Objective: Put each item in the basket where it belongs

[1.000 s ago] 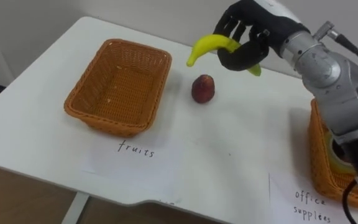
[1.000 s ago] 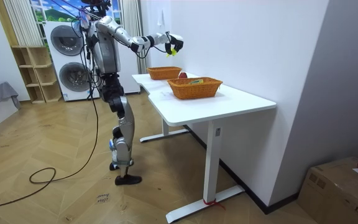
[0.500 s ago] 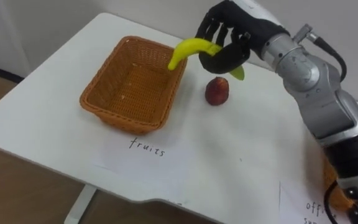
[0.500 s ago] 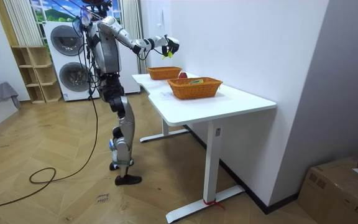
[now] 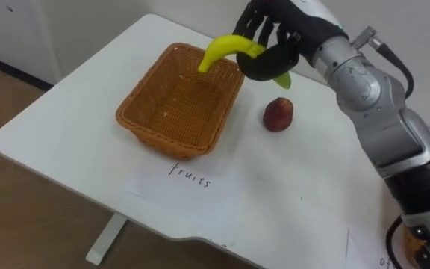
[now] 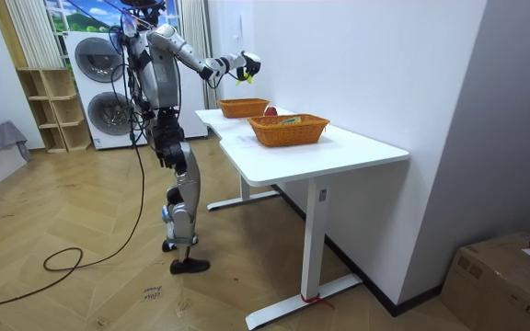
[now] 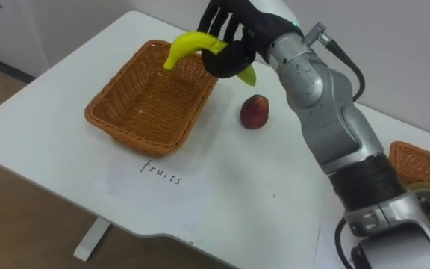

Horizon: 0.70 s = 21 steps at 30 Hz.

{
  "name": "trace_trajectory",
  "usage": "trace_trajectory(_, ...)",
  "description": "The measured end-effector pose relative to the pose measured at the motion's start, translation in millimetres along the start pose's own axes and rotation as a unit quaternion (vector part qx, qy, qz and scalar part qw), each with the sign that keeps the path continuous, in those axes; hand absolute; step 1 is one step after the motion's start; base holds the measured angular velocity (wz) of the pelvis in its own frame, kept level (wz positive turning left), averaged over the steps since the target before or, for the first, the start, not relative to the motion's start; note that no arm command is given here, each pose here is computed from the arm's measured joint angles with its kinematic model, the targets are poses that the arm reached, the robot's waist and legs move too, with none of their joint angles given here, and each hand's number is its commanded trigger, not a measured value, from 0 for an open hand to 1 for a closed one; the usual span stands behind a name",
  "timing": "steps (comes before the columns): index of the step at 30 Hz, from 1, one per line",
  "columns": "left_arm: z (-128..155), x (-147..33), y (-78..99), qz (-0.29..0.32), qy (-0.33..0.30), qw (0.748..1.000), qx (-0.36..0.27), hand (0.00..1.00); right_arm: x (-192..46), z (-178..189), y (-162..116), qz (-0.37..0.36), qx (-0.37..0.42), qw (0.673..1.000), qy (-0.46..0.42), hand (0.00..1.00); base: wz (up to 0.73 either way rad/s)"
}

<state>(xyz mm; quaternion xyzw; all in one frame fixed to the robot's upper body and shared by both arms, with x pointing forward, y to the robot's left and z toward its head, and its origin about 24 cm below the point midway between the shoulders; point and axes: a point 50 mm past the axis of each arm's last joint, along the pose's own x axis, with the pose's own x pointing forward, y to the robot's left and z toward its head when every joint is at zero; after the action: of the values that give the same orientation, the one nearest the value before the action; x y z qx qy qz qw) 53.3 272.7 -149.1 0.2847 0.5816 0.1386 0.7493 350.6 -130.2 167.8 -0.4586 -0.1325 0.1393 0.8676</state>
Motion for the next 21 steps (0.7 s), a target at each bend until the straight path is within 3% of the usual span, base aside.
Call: trace_trajectory(21, 6, 1.0, 4.9, 0.006, -0.008, 1.000, 0.027, 0.00, 7, 5, 48, 0.080, -0.019, 0.997, 0.009, 1.00, 0.07)
